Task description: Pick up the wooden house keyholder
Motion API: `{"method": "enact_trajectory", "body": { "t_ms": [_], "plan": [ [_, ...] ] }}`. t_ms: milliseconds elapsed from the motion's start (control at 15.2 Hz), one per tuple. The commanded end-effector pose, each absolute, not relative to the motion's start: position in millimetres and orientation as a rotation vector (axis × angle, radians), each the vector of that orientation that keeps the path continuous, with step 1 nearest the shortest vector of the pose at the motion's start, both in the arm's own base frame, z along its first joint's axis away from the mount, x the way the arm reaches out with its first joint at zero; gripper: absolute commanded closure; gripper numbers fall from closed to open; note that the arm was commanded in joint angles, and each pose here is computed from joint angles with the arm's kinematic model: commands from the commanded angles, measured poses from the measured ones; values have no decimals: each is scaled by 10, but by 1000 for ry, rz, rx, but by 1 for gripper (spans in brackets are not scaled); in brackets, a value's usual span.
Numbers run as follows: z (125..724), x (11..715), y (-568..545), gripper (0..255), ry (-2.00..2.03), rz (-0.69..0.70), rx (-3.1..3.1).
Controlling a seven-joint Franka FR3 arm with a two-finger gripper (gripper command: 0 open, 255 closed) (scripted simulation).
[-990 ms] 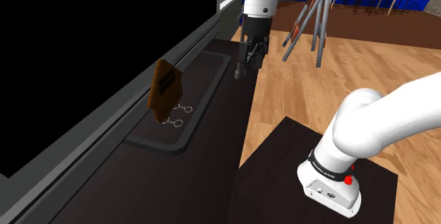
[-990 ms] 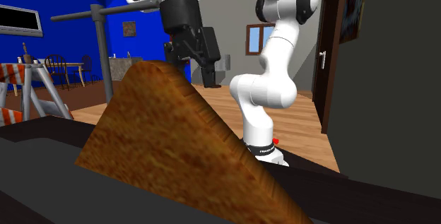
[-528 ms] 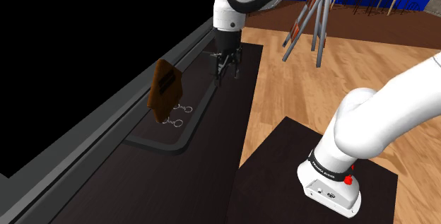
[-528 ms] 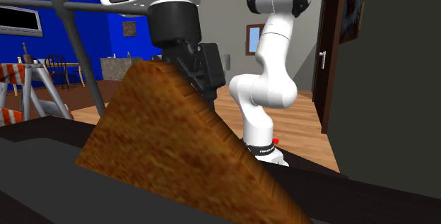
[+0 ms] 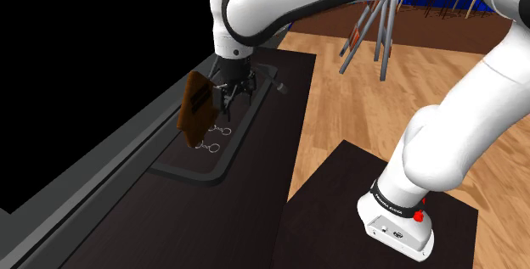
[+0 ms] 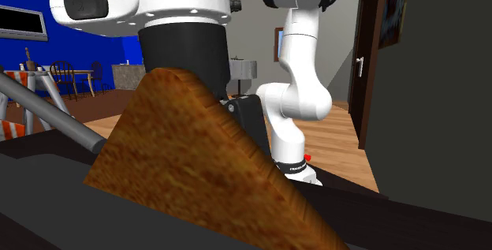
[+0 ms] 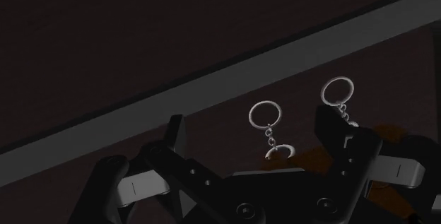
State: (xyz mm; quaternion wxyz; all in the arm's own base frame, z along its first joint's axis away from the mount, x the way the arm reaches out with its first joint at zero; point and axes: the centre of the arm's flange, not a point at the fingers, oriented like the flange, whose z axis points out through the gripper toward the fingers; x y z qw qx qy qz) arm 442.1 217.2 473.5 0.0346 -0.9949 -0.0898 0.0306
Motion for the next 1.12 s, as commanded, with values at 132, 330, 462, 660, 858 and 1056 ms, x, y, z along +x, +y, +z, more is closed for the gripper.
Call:
{"method": "enact_trajectory", "body": {
  "t_ms": [132, 330, 462, 660, 858, 1056],
  "plan": [
    [4523, 4599, 2499, 0, -310, 81, -3067],
    [4365, 4599, 2499, 0, -310, 81, -3067],
    [4259, 4599, 2499, 0, -310, 81, -3067],
    [4176, 4599, 2499, 0, -310, 81, -3067],
    [4174, 4600, 2492, 255, -310, 81, -3067],
    [4171, 4608, 2497, 255, -310, 81, -3067]
  ]
}}
